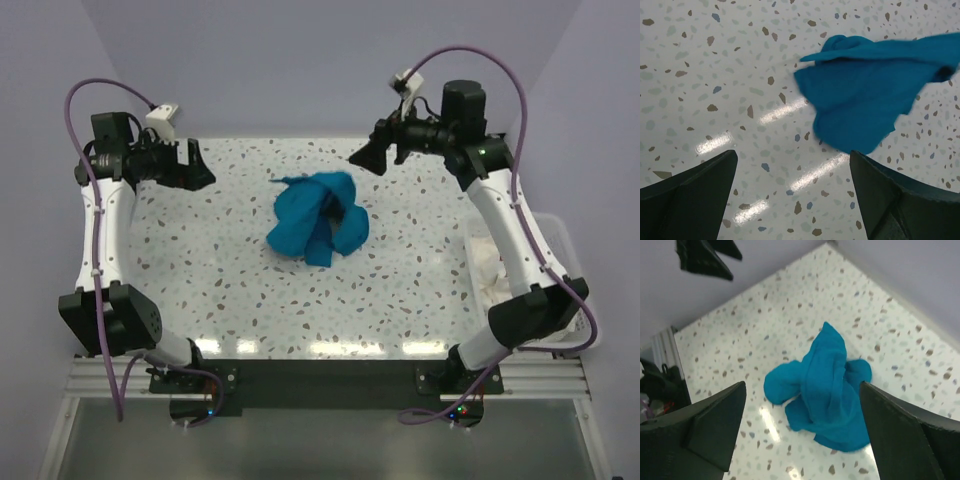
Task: Fold and stack the t-shirts
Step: Move the tshirt to the center of the board
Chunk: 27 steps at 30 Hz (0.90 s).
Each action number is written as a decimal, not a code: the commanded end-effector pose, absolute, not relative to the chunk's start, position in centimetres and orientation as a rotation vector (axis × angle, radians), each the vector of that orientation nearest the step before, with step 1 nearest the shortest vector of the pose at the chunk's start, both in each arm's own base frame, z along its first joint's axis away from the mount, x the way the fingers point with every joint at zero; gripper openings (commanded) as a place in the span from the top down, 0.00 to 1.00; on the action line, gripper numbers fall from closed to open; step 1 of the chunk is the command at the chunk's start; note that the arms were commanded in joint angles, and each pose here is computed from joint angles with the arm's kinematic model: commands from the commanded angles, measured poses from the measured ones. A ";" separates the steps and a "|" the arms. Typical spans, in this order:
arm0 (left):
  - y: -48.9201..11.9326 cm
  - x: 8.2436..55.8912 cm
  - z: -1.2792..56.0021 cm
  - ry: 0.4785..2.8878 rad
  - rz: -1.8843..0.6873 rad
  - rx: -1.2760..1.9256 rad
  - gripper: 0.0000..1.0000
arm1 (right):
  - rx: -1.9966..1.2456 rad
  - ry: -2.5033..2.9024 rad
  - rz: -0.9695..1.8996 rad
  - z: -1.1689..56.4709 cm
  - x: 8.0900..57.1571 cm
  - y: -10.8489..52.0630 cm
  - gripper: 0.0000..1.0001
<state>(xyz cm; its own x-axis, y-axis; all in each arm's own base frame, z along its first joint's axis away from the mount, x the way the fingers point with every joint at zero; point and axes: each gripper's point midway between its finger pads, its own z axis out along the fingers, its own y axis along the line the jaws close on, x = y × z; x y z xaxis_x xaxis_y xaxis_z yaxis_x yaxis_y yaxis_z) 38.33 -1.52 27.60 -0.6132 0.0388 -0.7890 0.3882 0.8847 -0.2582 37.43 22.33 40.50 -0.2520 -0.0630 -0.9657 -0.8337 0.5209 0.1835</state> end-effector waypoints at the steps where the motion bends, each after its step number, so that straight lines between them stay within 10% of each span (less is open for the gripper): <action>1: -2.3 36.7 28.2 2.151 -0.517 0.427 0.00 | -0.833 1.938 0.746 32.5 36.8 20.3 0.01; 13: -8.2 31.9 13.1 2.377 -0.466 0.958 0.08 | -0.768 2.477 0.665 12.3 37.0 17.8 0.19; 27: -13.6 31.5 4.7 2.374 -0.336 1.208 0.15 | -0.618 2.667 0.572 3.2 39.6 20.2 0.27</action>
